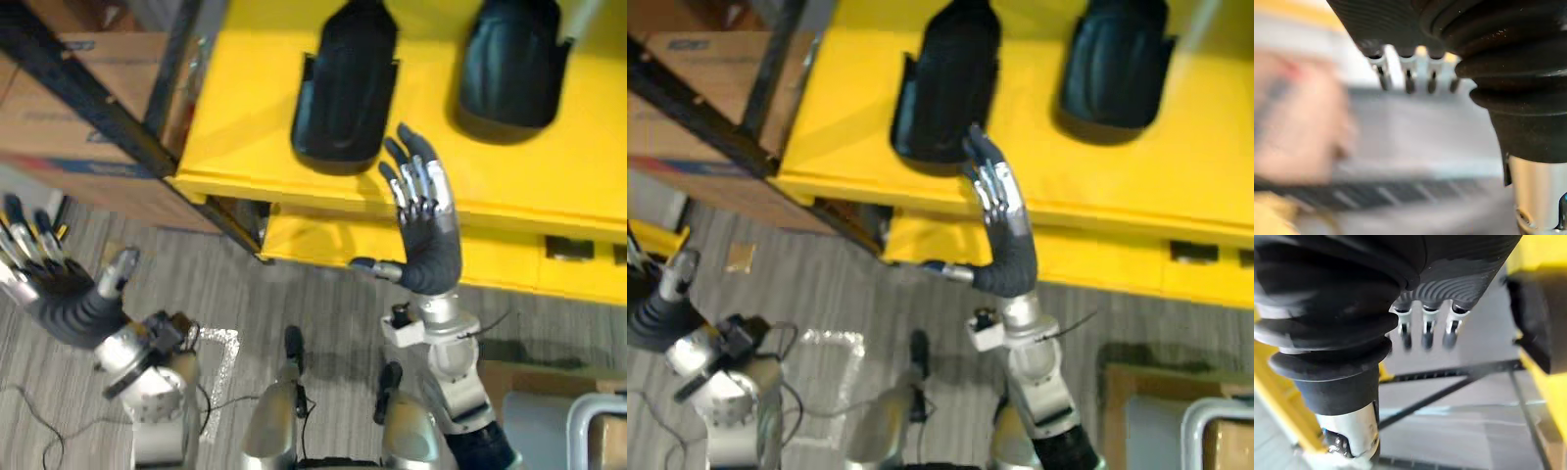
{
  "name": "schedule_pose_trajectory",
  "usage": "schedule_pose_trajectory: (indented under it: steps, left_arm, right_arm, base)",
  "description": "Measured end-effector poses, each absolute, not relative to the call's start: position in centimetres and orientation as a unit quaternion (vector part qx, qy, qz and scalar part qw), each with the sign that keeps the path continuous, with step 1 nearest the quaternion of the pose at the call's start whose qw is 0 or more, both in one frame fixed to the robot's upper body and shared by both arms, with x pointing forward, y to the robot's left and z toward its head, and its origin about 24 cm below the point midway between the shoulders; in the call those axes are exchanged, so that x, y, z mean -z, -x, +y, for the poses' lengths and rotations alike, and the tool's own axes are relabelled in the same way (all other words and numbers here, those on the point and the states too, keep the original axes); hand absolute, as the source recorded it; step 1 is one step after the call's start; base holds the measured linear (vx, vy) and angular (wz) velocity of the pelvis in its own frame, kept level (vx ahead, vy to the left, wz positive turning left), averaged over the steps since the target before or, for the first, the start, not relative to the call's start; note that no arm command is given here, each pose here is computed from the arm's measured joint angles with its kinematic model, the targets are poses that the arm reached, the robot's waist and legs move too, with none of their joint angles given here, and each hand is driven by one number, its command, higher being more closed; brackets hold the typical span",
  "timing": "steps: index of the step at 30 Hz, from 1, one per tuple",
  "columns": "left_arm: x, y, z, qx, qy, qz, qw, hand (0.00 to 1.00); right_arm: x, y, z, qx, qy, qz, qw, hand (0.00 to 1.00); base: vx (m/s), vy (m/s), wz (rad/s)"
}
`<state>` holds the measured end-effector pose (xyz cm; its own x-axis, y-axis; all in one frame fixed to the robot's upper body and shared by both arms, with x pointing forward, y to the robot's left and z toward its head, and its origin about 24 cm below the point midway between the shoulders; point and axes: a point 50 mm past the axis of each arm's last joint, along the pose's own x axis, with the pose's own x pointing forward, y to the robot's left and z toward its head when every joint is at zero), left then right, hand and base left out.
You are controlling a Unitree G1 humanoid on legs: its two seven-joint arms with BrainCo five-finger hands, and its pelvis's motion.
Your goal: Walk over and take plastic housings, then place them on the shelf
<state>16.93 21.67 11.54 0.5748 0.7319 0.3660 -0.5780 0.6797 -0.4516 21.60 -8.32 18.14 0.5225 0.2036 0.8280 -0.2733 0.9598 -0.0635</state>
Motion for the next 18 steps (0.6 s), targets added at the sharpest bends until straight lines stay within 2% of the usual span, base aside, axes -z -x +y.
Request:
schedule_pose_trajectory:
  steps: [3, 7, 10, 14, 18]
  left_arm:
    - [-7.1, -16.8, 21.3, -0.374, 0.136, -0.156, 0.904, 0.00]
    - [-1.5, -16.1, 19.2, -0.307, 0.105, -0.022, 0.946, 0.00]
    - [2.2, -15.5, 17.9, -0.256, 0.079, 0.065, 0.961, 0.00]
    - [6.0, -14.7, 17.0, -0.207, 0.047, 0.160, 0.964, 0.00]
    - [8.1, -13.4, 18.1, -0.197, 0.033, 0.218, 0.955, 0.00]
  right_arm:
    - [-18.3, -22.2, -7.2, -0.142, -0.034, -0.472, 0.869, 1.00]
    - [-18.0, -22.9, -6.0, -0.149, -0.040, -0.454, 0.878, 1.00]
    - [-17.0, -23.3, -4.8, -0.167, -0.035, -0.421, 0.891, 1.00]
    - [-15.7, -24.0, -4.1, -0.170, -0.022, -0.377, 0.910, 1.00]
    - [-14.9, -24.6, -3.8, -0.180, -0.022, -0.338, 0.923, 1.00]
  base:
    - [0.03, -0.023, 0.22]
    - [0.03, -0.044, 0.15]
    - [0.01, -0.038, 0.04]
    - [-0.01, -0.009, -0.03]
    - [-0.02, -0.029, -0.10]
